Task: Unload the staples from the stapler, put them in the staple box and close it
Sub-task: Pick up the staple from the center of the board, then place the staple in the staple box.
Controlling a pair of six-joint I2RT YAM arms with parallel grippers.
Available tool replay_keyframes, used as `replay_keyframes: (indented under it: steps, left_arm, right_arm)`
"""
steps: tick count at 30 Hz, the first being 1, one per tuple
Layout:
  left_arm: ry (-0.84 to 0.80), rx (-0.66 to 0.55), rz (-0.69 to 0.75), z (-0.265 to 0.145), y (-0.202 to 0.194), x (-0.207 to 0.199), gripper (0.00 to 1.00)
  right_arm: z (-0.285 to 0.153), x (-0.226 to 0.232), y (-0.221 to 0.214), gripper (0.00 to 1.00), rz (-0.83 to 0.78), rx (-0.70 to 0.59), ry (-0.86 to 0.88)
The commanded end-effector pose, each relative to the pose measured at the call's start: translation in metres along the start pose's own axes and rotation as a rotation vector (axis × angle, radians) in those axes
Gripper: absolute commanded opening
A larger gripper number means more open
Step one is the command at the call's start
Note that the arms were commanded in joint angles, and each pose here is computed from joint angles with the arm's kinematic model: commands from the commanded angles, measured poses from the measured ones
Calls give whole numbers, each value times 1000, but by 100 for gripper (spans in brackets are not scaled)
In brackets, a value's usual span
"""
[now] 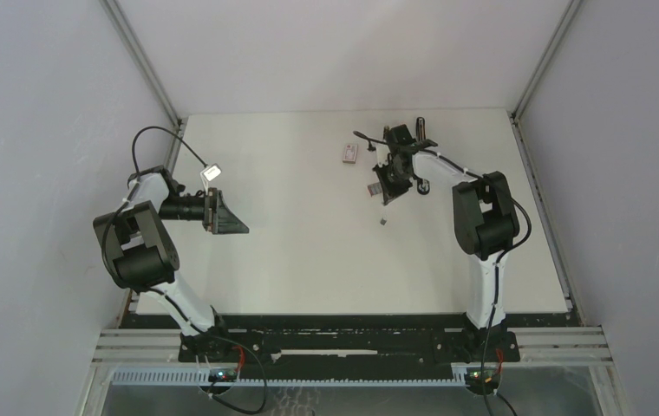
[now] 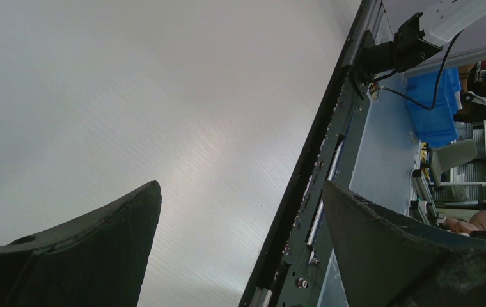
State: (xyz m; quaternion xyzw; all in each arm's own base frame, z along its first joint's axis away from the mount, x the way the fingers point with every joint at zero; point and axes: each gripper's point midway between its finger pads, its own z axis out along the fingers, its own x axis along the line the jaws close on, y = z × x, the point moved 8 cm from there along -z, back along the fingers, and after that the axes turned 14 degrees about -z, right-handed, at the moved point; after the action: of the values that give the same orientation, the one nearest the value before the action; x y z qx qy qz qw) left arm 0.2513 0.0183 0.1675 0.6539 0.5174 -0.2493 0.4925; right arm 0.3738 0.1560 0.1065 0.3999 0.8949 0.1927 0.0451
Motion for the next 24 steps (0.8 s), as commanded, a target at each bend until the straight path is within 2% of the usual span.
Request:
replay_keyframes:
  steps: [1,13,24]
  left_arm:
    - [-1,-43,70,-7,15,-5,100]
    - [-1,-41,66,-7,15,-4,100]
    - [-2,-42,65,-7,16,-4,100]
  right_arm:
    - [-20,-7,29,0,-46,-82,-67]
    - [-16,-32,70,0,-67,-120,-175]
    - [7,-40,71,0,-67,-97,-203]
